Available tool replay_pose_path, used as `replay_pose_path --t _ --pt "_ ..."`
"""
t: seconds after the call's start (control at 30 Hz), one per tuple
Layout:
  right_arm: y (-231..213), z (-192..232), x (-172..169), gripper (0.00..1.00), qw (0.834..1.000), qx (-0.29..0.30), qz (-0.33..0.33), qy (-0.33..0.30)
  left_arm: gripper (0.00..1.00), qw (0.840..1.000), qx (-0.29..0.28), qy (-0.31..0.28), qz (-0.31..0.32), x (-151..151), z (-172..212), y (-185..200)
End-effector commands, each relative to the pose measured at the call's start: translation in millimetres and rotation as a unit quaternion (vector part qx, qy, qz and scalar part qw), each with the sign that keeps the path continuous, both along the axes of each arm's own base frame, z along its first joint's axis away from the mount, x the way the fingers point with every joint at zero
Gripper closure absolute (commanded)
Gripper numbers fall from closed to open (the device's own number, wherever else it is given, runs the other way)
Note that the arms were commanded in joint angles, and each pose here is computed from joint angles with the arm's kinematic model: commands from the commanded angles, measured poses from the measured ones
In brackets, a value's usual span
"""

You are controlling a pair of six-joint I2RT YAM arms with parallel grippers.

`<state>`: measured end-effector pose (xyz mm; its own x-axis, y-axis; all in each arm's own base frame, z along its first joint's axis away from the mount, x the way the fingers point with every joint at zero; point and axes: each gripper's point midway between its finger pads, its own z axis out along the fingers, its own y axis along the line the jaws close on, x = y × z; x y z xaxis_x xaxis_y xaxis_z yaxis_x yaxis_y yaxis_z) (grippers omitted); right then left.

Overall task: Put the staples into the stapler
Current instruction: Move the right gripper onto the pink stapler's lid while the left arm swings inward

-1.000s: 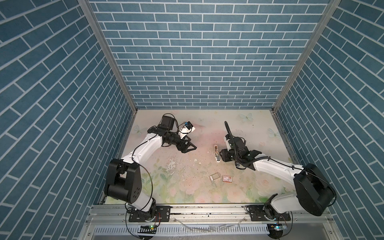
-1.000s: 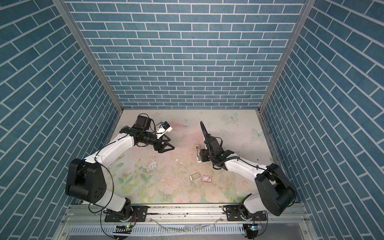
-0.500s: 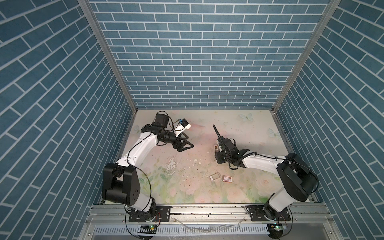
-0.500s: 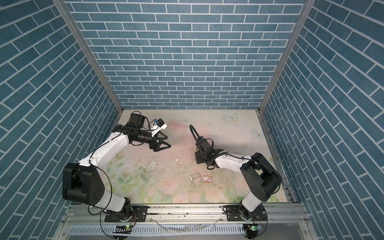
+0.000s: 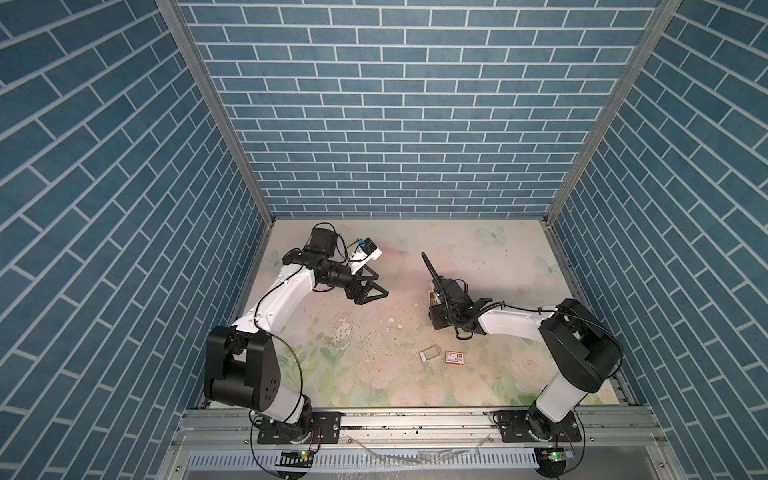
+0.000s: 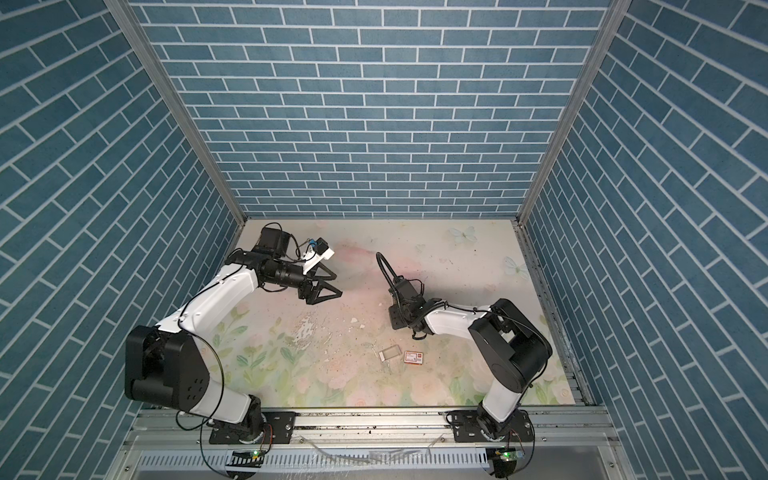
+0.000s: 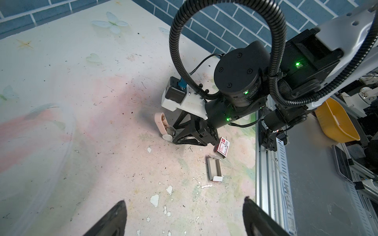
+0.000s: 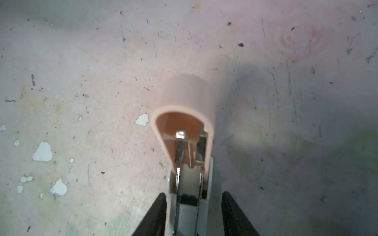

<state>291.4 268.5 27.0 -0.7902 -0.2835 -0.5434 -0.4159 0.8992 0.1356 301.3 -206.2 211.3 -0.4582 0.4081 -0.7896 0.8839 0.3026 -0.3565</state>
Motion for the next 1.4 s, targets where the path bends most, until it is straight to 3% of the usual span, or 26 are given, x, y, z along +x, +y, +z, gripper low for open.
replay_pose_path --t 0.0,0.3,0.47,0.6,0.93,1.37 --pt "10 3 7 0.55 1.000 -0.004 0.022 -0.013 0.11 1.000 -0.007 0.007 -0.007 -3 2 0" --pt "15 -7 7 0.64 0.999 -0.015 0.043 -0.006 0.12 1.000 -0.005 0.009 -0.006 -2 -2 0" --pt "24 -9 3 0.76 0.998 -0.016 0.068 -0.007 0.12 1.000 -0.002 0.011 -0.004 -1 -4 1" --pt "36 -7 -3 0.76 0.995 -0.017 0.093 -0.012 0.12 1.000 0.000 0.010 -0.003 0 -5 1" --pt "77 0 -32 0.76 0.984 -0.013 0.175 -0.027 0.13 1.000 -0.019 -0.006 0.020 10 17 22" --pt "80 10 -40 0.57 0.982 -0.017 0.185 -0.039 0.13 0.999 -0.011 -0.026 0.037 14 31 52"
